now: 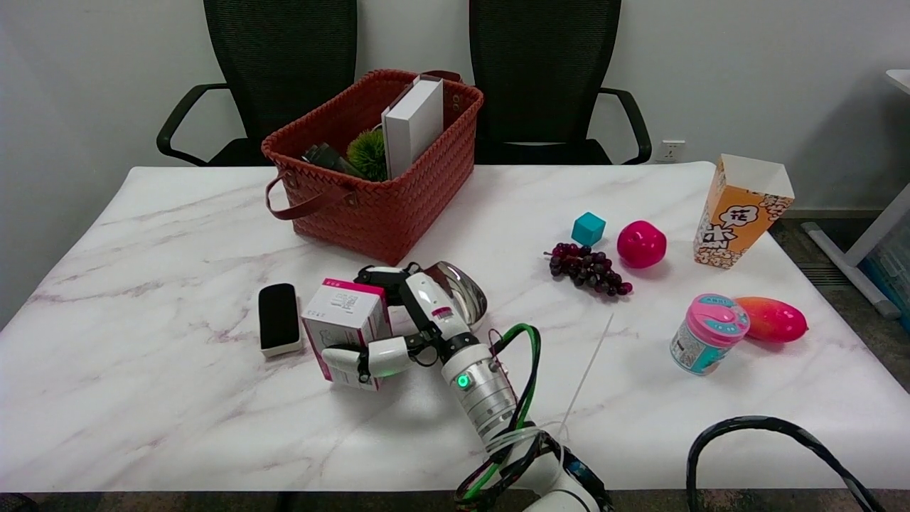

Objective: Pick up the white paper box.

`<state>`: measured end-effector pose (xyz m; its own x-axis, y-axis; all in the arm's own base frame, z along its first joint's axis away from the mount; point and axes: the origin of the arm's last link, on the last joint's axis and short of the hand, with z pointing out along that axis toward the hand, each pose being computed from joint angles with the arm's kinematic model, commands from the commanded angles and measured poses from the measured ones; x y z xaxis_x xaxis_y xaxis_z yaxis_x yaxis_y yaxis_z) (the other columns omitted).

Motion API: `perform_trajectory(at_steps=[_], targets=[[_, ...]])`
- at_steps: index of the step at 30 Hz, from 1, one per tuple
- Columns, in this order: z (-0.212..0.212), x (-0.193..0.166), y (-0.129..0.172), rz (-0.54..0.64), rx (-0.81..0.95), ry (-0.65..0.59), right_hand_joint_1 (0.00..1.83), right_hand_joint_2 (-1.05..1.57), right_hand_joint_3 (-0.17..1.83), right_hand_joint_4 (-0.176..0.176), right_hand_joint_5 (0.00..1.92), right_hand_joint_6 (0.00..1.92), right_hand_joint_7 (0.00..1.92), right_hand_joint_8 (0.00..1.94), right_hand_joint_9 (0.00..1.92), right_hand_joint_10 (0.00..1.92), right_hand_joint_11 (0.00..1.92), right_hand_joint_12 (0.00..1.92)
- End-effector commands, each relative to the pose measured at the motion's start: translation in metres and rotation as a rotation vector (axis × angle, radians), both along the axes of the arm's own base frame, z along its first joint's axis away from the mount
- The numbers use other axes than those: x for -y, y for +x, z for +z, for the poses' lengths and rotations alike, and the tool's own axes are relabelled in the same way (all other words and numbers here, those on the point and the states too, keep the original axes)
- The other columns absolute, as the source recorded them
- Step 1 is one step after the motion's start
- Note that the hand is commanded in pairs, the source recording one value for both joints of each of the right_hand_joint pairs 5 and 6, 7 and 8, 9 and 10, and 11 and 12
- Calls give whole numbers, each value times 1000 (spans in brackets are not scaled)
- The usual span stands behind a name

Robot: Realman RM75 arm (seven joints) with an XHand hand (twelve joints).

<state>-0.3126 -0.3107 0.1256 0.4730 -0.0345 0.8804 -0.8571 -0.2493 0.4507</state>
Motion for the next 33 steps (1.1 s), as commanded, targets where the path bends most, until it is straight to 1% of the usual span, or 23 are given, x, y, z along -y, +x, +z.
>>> perform_trajectory(at_steps=[1, 33], targets=[[-3, 4, 21, 67, 26, -1, 1112, 537, 537, 0, 901, 901, 1194, 1194, 1113, 1113, 812, 812], [-4, 0, 20, 64, 28, 1, 1113, 548, 604, 0, 907, 907, 1203, 1203, 1113, 1113, 844, 844]])
